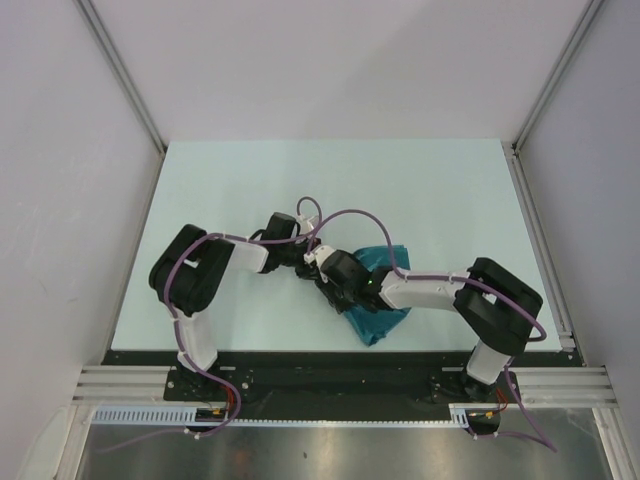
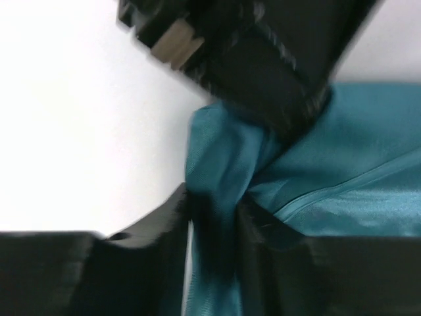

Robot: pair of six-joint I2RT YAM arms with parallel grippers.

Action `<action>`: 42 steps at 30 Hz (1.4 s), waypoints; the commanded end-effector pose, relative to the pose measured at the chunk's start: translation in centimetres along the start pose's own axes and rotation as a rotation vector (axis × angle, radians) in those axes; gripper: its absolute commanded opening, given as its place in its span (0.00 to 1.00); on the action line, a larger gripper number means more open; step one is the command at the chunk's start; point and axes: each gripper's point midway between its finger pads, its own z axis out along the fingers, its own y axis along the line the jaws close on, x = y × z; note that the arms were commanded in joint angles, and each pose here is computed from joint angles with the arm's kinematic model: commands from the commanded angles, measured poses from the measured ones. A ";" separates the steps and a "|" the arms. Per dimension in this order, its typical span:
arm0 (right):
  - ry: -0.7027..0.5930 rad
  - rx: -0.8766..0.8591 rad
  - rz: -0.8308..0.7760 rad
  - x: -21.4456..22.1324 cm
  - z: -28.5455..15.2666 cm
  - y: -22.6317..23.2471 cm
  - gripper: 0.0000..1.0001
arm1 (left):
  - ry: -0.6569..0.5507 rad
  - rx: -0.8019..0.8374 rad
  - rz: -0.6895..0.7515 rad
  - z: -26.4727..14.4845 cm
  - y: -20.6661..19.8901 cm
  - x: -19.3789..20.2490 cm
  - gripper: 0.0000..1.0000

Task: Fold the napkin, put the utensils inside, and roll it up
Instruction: Roll the napkin with the utensil

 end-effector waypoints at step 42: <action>0.006 -0.953 0.561 1.4 -0.5 -0.5 0.17 | -0.095 0.124 0.119 0.1 -2.4 0.2 0.58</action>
